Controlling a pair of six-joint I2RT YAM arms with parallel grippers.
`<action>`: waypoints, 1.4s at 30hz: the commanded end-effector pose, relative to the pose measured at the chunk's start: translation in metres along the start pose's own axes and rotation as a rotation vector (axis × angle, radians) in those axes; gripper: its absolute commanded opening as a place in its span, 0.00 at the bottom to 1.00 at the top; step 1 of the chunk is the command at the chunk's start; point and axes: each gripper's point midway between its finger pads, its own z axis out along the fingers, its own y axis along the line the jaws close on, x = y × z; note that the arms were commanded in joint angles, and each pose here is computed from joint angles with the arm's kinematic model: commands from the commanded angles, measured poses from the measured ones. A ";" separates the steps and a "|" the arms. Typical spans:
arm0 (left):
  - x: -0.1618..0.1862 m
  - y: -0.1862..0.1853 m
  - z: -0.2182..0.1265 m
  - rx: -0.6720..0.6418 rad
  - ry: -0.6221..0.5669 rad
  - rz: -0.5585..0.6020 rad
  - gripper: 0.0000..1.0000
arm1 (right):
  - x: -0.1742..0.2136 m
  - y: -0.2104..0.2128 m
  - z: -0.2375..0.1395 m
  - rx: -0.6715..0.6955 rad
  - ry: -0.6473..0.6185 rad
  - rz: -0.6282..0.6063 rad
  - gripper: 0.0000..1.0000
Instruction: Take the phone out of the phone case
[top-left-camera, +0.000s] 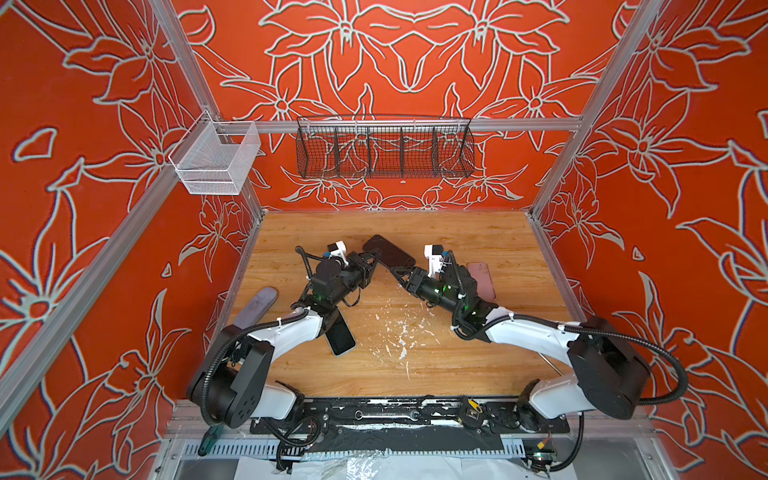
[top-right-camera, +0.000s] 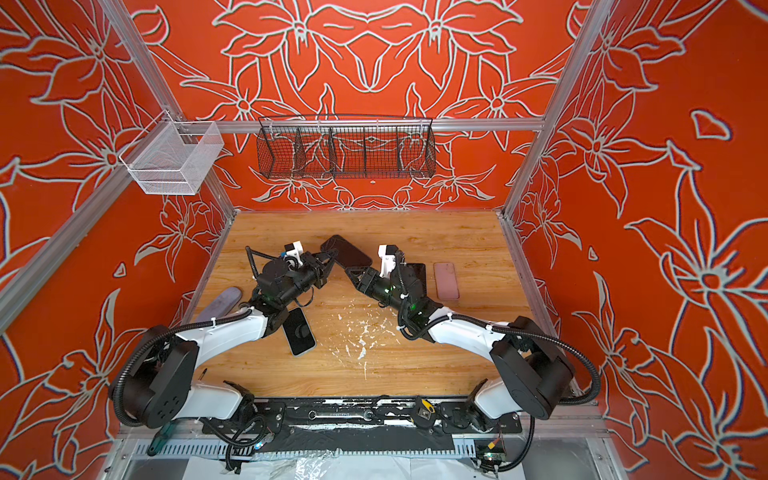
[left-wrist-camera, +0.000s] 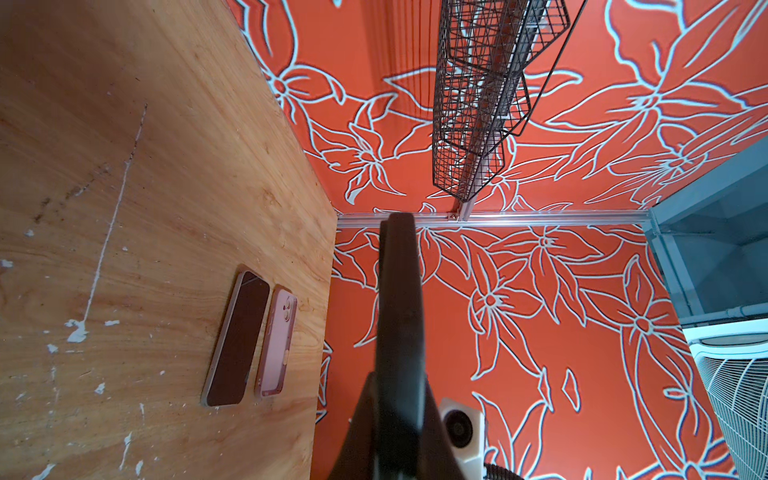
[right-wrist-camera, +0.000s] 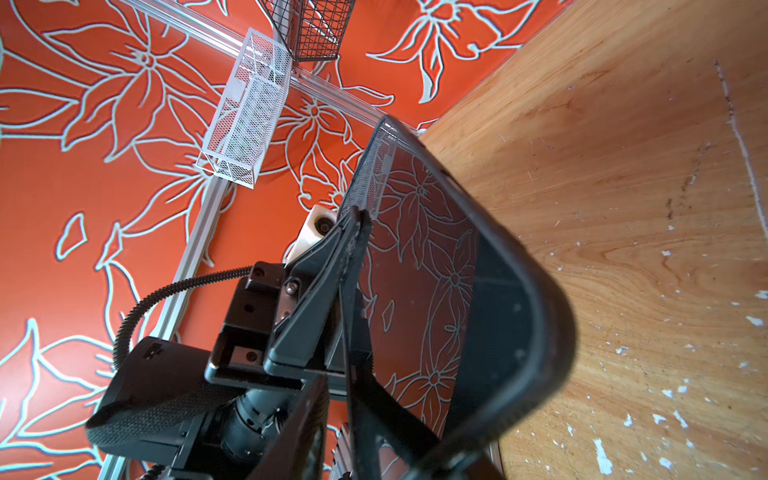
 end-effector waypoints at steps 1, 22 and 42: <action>0.002 -0.028 0.003 0.097 0.014 0.012 0.00 | -0.010 0.020 0.006 -0.067 -0.020 0.002 0.34; 0.003 -0.021 0.007 0.092 0.030 -0.128 0.00 | -0.004 0.001 0.005 0.001 -0.005 -0.240 0.01; 0.012 -0.060 0.013 0.182 0.117 -0.215 0.00 | -0.004 -0.028 -0.017 0.166 0.018 -0.599 0.02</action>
